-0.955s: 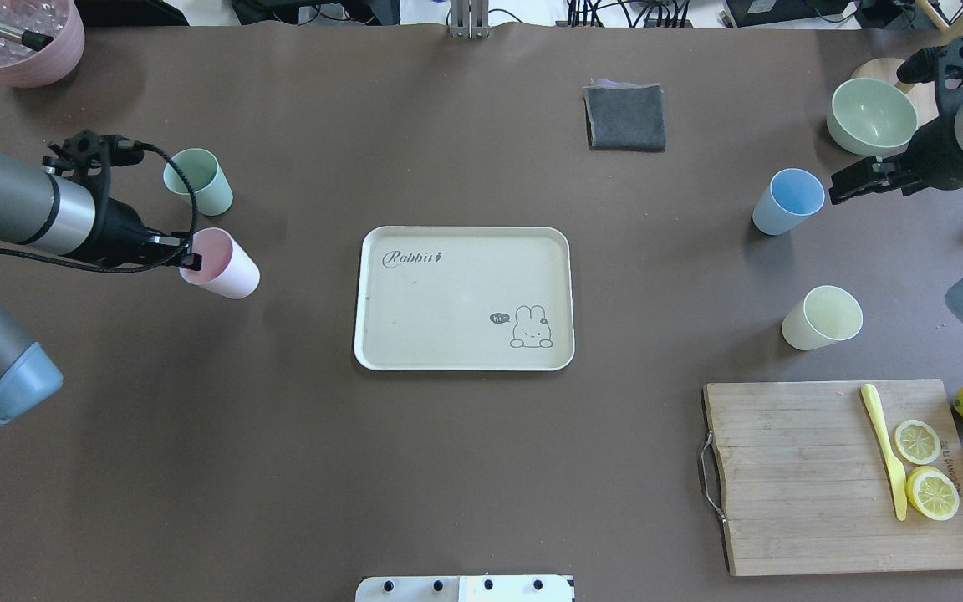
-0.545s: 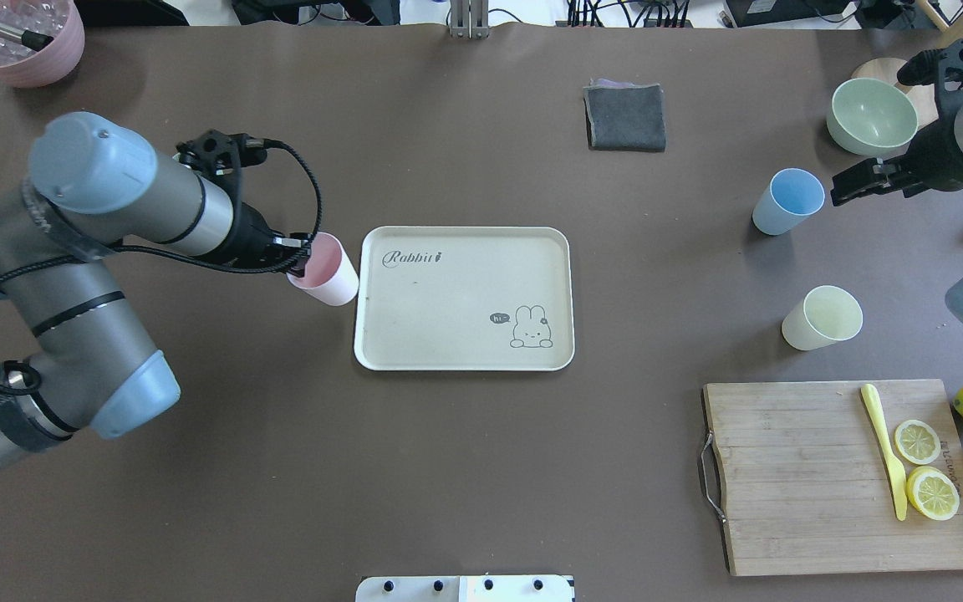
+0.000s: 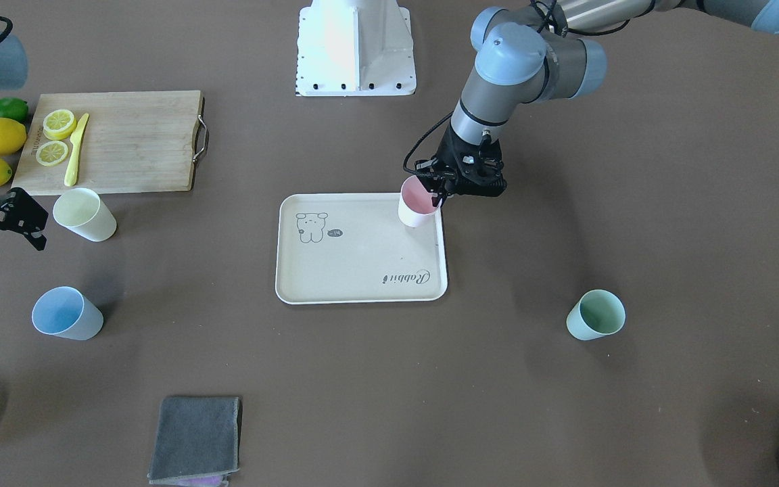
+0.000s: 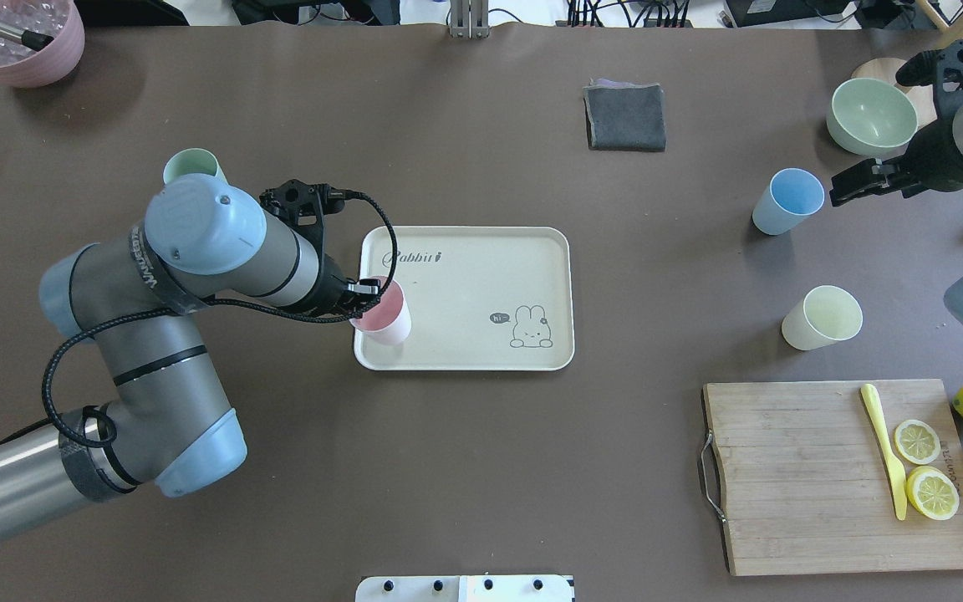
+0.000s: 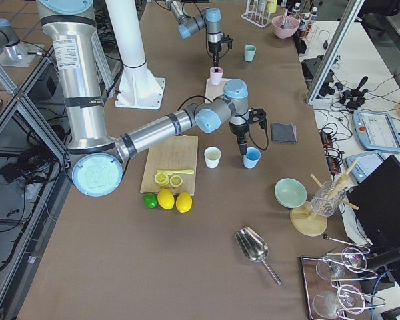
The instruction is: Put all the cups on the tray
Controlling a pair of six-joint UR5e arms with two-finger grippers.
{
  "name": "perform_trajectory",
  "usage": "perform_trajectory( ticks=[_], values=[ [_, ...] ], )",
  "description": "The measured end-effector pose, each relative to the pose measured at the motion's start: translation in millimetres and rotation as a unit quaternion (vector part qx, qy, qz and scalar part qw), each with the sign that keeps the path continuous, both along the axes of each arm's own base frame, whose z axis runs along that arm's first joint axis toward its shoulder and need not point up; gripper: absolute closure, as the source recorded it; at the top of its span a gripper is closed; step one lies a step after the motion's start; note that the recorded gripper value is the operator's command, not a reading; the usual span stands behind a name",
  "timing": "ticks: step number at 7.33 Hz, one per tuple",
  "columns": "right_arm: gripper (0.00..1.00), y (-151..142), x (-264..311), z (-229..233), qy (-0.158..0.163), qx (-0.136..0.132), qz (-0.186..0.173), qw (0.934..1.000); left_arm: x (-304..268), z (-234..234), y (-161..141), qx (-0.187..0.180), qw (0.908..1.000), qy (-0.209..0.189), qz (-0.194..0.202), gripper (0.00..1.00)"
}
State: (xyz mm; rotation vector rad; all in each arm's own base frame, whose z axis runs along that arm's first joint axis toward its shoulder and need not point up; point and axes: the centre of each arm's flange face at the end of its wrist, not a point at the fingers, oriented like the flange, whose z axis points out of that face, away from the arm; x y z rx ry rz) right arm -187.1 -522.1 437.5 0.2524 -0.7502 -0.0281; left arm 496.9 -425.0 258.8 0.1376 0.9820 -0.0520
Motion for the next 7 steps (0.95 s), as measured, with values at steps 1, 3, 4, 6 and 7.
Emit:
perform_trajectory(
  ticks=[1,3,4,6,7],
  values=[
    [0.00,0.2,-0.8,0.2,0.000,0.000,-0.001,1.0000,4.1,-0.3,3.1,0.004,1.0000,-0.003,-0.002,0.18],
    [0.00,-1.2,-2.5,-0.3,0.000,0.000,-0.002,1.0000,5.2,-6.0,4.9,0.010,0.9999,0.000,-0.004,0.02],
    [0.00,-6.8,-5.7,-2.8,0.000,0.001,-0.002,1.0000,2.6,-12.3,5.5,0.013,0.9999,0.005,-0.005,0.02],
    [0.01,-41.3,-24.5,-7.5,0.000,-0.004,-0.002,1.0000,-18.7,-19.7,-6.6,0.020,0.9996,0.015,-0.010,0.02],
    [0.08,-57.7,-33.4,-3.4,0.004,-0.012,-0.003,0.9999,-34.6,-15.6,-18.1,0.025,0.9996,0.015,-0.002,0.02]
  ],
)
